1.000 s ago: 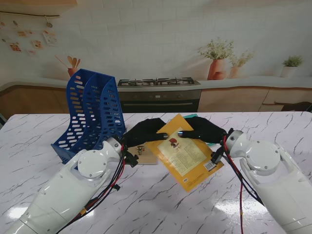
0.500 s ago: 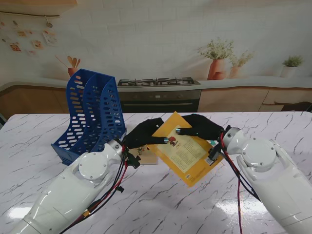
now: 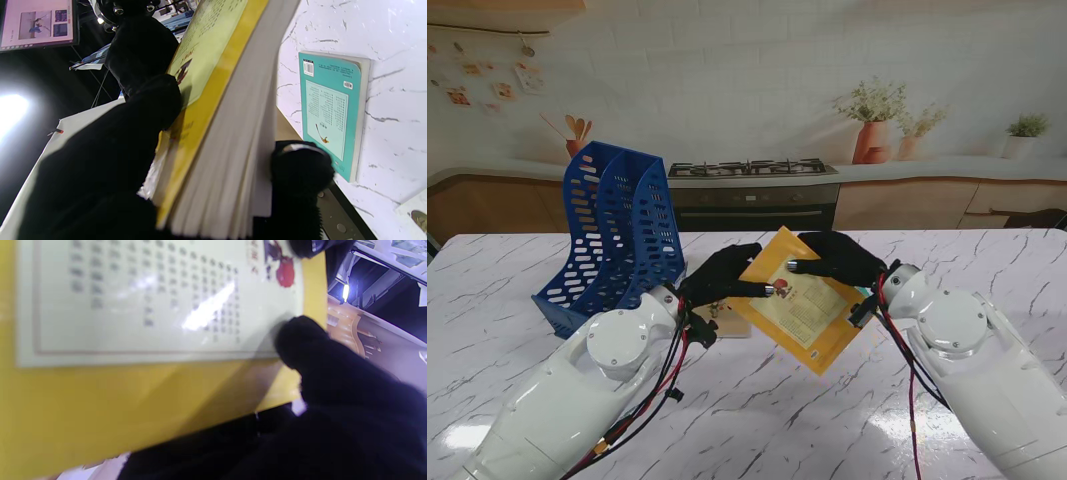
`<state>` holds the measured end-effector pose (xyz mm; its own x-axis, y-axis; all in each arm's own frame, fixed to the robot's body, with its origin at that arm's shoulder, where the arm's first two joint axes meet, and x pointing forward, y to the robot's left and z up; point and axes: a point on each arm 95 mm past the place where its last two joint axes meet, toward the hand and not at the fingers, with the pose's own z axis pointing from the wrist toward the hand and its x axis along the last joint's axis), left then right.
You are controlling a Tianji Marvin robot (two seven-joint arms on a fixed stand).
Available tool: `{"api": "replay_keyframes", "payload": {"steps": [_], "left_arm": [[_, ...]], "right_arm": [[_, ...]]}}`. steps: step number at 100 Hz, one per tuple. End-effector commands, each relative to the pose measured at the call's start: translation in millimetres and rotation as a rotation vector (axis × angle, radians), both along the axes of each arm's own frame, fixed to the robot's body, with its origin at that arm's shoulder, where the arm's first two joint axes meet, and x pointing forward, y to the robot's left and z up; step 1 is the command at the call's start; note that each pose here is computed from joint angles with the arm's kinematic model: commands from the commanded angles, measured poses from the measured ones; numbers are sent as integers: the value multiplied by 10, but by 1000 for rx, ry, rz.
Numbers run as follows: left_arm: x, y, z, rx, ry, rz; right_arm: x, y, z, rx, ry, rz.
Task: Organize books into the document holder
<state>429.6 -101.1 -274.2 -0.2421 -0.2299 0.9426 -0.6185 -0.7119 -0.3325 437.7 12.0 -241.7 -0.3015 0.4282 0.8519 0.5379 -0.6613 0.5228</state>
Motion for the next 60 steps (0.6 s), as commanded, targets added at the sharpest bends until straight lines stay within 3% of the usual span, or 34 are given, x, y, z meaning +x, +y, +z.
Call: {"api": "replay_keyframes", "payload": {"steps": [1, 36, 60], "left_arm": [[-44, -37, 11, -20, -8, -21], [-69, 61, 142, 3, 17, -38], [-68, 169, 268, 61, -5, 12]], "right_arm": [[-12, 30, -14, 24, 4, -3], [-31, -126, -69, 58, 12, -114], [-59, -265, -175, 74, 29, -206]]}}
